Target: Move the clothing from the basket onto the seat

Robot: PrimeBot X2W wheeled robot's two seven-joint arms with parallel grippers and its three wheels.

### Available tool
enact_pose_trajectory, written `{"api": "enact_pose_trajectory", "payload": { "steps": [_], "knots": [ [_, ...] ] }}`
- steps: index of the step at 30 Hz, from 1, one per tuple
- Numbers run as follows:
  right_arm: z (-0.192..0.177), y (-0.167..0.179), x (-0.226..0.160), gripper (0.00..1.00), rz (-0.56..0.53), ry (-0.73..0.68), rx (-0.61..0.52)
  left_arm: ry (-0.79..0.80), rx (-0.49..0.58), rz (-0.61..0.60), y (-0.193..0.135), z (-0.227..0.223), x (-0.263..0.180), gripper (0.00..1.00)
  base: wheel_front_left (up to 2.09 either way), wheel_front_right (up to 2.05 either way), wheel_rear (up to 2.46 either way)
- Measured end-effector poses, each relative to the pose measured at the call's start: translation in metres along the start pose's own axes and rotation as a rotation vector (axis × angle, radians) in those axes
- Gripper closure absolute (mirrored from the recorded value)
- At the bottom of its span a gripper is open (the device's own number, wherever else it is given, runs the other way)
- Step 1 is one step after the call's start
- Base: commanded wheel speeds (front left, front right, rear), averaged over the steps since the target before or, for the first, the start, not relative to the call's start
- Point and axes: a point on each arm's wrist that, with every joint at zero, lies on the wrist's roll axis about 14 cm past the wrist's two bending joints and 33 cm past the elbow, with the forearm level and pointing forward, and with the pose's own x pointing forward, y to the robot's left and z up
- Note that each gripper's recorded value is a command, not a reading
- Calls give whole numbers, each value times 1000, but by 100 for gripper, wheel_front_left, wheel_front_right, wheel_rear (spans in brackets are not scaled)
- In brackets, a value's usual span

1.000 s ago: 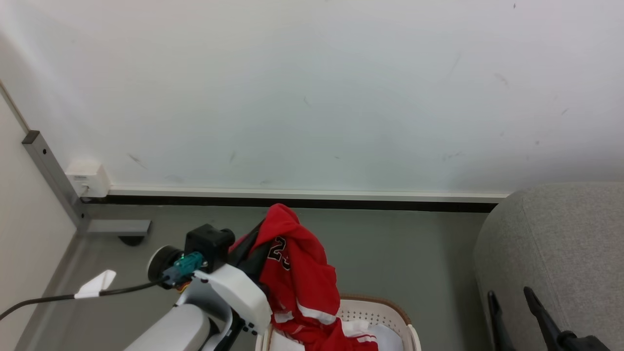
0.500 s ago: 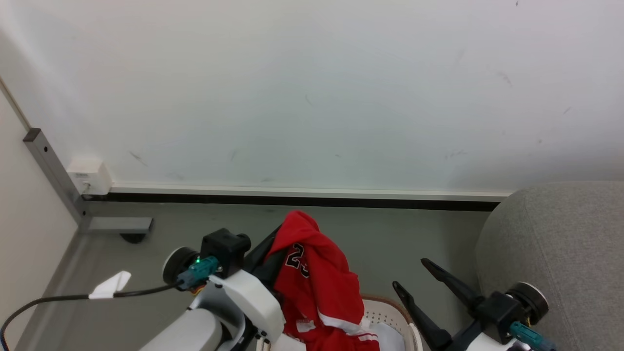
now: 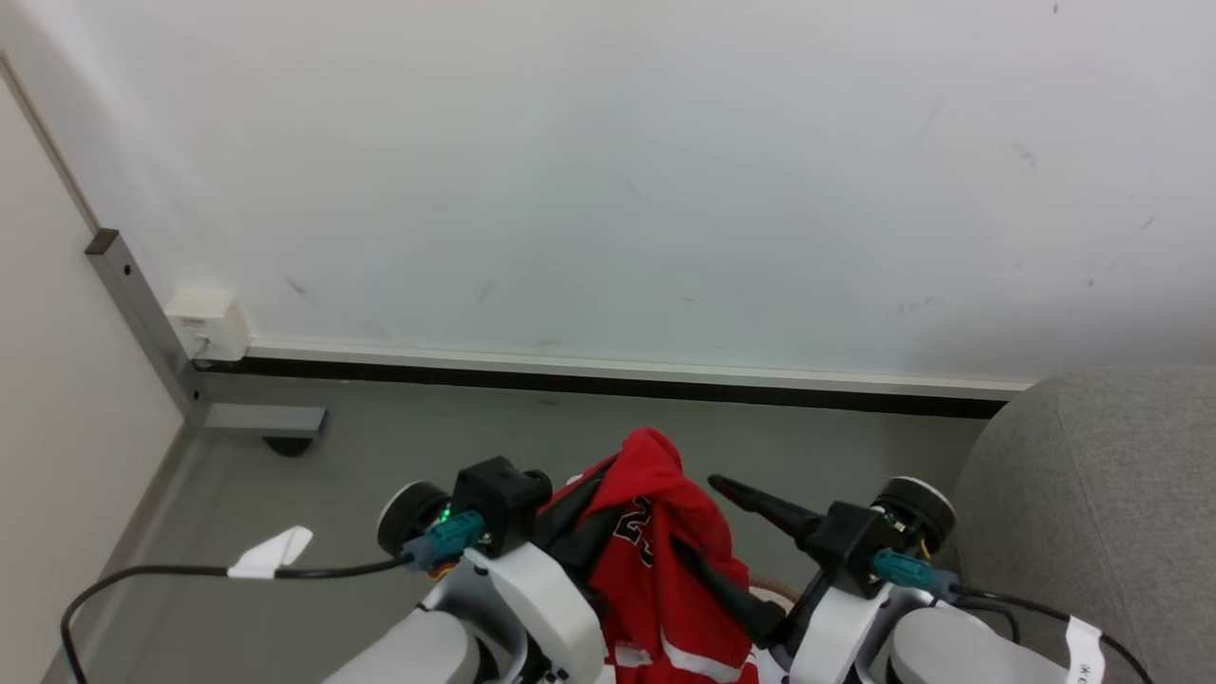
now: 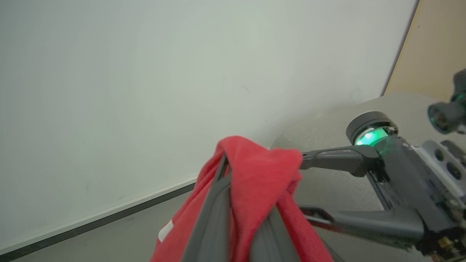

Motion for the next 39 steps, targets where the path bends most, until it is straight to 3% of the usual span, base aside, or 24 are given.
{"api": "enact_pose_trajectory", "payload": {
  "steps": [8,9,10,22,24,25,26,28,30,31,39],
  "knots": [
    [-16,27,17,0,64,62,95,-16,-9,-28,-9,6,0,100,0,0,0],
    [-17,27,19,64,61,64,106,-18,-13,-30,-10,7,0,100,0,0,0],
    [-16,27,20,100,60,63,114,-18,-15,-31,-10,7,0,100,0,0,0],
    [5,16,23,100,18,-19,188,-9,-10,3,3,3,-1,100,0,0,0],
    [6,13,20,100,3,-29,209,-10,-14,4,3,2,0,91,0,0,0],
    [6,11,19,100,-6,-34,218,-8,-14,5,3,1,0,91,0,0,0],
    [8,7,18,100,-17,-44,226,-7,-14,4,4,0,0,82,0,0,0],
    [12,-1,15,100,-41,-59,234,-8,-14,2,3,-1,0,54,0,0,0],
    [14,-11,11,100,-72,-74,245,-8,-16,1,2,-2,1,5,0,0,0],
    [15,-17,9,100,-86,-80,249,-4,-18,-1,1,-4,1,0,0,0,0],
    [33,-62,-13,100,-217,-159,256,19,-41,-18,-7,-16,1,0,0,0,0]
  ]
}}
